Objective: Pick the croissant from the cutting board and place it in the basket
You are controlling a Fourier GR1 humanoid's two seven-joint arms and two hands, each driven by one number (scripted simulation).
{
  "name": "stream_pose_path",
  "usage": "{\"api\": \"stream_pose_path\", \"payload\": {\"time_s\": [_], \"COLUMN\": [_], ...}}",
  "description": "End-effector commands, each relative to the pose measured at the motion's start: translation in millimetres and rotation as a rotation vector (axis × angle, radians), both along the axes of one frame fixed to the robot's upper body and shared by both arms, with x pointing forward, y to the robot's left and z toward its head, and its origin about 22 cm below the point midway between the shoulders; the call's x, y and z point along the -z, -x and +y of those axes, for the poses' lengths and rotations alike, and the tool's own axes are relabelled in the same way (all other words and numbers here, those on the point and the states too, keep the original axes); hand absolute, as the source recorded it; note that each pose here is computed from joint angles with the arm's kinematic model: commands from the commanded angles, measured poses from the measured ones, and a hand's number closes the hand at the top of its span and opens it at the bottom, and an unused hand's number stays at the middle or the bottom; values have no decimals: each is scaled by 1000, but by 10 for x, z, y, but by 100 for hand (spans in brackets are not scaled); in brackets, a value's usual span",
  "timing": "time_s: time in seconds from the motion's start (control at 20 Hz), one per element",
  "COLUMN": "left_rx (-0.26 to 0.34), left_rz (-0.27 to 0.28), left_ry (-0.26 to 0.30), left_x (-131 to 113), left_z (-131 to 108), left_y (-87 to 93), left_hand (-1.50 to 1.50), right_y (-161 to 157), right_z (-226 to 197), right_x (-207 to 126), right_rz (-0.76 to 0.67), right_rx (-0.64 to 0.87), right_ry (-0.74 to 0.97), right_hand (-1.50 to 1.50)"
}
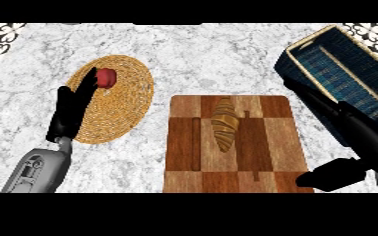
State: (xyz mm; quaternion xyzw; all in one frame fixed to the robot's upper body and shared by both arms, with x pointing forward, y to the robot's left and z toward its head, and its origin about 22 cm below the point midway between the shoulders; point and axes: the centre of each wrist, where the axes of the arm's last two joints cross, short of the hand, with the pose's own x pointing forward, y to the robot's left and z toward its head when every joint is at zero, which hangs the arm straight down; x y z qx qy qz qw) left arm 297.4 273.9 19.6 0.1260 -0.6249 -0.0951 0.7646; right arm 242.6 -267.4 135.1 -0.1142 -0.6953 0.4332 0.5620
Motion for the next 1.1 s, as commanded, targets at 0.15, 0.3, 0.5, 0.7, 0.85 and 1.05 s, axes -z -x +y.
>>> {"api": "stream_pose_path", "payload": {"time_s": [0.15, 0.3, 0.5, 0.7, 0.85, 1.05], "left_rx": [16, 7, -3, -4, -1, 3], "left_rz": [1, 6, -6, 1, -4, -1], "left_ry": [-9, 8, 1, 3, 5, 3], "left_x": [28, 23, -144, -123, -188, -55], "left_z": [152, 112, -19, 75, 127, 117], "left_y": [103, -62, -129, 64, -167, 148], "left_hand": [0, 0, 0, 0, 0, 0], "right_y": [-24, -151, -292, -353, -372, -257], "right_z": [136, 320, 256, 671, 454, 783], "right_x": [495, 559, 628, 828, 858, 848], "right_rz": [13, 34, 31, 18, 3, 11], "right_rx": [-2, -25, -18, -15, -9, -14], "right_ry": [-15, -20, -1, -8, -12, -17], "right_hand": [-150, -150, -150, -150, -150, -150]}}
